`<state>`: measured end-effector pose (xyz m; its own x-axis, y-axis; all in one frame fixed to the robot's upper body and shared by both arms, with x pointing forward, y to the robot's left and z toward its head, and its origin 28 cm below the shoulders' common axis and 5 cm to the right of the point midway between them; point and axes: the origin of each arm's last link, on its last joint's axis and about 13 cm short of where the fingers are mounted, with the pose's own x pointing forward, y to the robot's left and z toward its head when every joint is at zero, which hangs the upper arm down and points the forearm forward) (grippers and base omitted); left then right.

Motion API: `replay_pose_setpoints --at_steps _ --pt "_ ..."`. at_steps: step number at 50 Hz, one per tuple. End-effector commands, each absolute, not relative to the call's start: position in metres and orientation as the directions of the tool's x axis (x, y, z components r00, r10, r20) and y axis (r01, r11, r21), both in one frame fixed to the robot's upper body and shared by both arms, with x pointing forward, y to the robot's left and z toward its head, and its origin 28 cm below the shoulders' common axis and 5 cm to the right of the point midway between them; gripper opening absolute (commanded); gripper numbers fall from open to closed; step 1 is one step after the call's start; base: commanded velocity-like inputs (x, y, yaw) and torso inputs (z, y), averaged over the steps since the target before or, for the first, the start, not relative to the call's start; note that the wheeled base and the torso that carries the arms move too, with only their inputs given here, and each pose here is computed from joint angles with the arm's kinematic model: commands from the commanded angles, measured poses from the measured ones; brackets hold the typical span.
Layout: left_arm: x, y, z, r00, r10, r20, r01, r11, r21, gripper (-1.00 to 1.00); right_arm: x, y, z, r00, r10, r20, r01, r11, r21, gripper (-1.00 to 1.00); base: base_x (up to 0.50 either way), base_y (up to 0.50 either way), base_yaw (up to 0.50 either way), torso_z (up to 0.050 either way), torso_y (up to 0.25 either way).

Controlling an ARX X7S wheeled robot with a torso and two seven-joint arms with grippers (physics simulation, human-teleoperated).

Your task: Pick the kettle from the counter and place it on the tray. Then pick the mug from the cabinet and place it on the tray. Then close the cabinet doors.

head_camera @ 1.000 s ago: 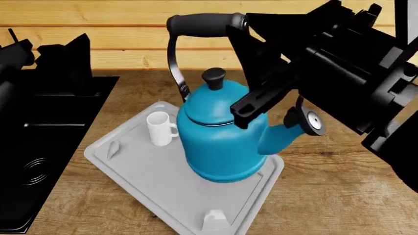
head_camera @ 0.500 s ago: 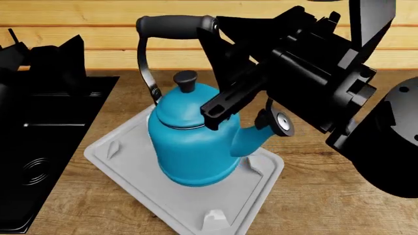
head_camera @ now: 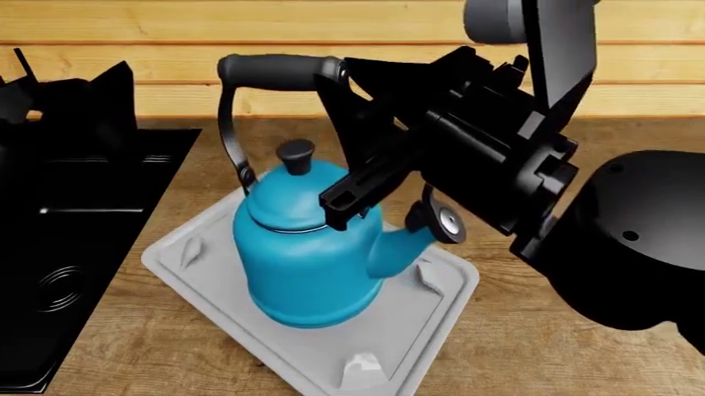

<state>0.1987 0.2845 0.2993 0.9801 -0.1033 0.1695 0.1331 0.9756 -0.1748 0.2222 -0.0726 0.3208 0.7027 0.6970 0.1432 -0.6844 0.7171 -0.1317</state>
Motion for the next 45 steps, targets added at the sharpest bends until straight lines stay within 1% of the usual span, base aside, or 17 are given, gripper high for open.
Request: replay_pose_setpoints --at_steps 1,45 --pt "0.199 0.286 0.298 0.981 -0.098 0.168 0.128 0.975 -0.179 1.0 0.229 -0.074 0.316 0.718 0.675 0.172 -0.664 0.738 -0.123 -1.0 0.0 0.0 0.0 0.0 0.0" --pt "0.201 0.287 0.294 0.983 -0.092 0.159 0.122 0.974 -0.192 1.0 0.245 -0.083 0.287 0.754 0.647 0.116 -0.646 0.762 -0.052 -1.0 0.0 0.0 0.0 0.0 0.001"
